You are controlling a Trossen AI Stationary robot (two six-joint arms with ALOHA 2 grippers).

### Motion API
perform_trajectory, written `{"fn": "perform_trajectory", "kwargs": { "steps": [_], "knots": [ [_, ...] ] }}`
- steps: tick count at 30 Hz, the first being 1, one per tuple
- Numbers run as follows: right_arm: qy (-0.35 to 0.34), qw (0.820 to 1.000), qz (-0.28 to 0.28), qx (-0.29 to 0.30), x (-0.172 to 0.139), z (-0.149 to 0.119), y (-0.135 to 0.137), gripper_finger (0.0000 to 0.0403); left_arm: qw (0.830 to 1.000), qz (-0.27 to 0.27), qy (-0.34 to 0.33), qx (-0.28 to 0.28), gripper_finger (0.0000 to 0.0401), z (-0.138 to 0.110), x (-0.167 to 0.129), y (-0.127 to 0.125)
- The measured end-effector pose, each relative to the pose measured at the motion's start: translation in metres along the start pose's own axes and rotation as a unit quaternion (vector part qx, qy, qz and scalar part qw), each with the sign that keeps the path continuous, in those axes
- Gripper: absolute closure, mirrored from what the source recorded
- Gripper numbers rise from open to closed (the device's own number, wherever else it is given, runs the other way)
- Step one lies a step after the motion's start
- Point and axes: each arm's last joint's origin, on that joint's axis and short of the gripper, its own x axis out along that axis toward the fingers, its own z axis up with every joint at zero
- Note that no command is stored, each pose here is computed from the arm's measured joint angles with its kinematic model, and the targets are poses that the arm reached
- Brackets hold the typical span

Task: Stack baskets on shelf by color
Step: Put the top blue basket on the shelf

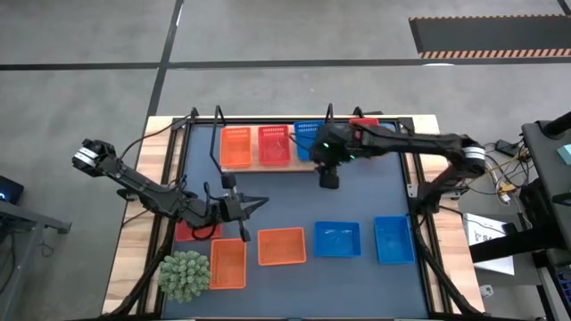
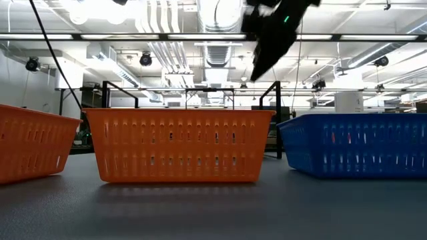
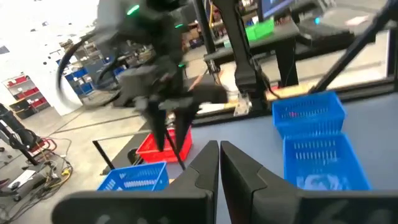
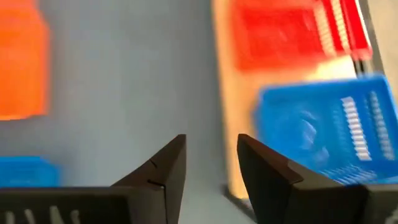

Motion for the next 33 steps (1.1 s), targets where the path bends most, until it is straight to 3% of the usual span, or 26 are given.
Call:
{"fn": "perform_trajectory", "kwargs": {
  "steps": [8, 14, 20, 26, 33],
  "knots": [
    [-0.146, 0.986, 0.051, -0.058, -0.018, -0.045, 0.083, 0.0325, 1.000, 0.013, -0.003, -0.015, 0.0401, 0.003, 0.022, -0.011],
    [-0.217, 0.970, 0.063, -0.091, -0.012, -0.086, 0.117, 0.0369, 1.000, 0.003, 0.010, -0.010, 0.0401, 0.007, 0.070, -0.015],
    [-0.274, 0.950, 0.097, -0.117, -0.009, -0.113, 0.136, 0.0393, 0.992, -0.069, 0.101, 0.010, 0.0401, 0.010, 0.130, 0.009],
    [-0.285, 0.945, 0.110, -0.119, -0.011, -0.124, 0.144, 0.0394, 0.970, -0.072, 0.233, 0.020, 0.0401, -0.005, 0.171, 0.050],
    [-0.281, 0.946, 0.105, -0.125, -0.010, -0.126, 0.145, 0.0394, 0.962, -0.096, 0.256, -0.001, 0.0401, -0.026, 0.203, 0.079]
  ]
}}
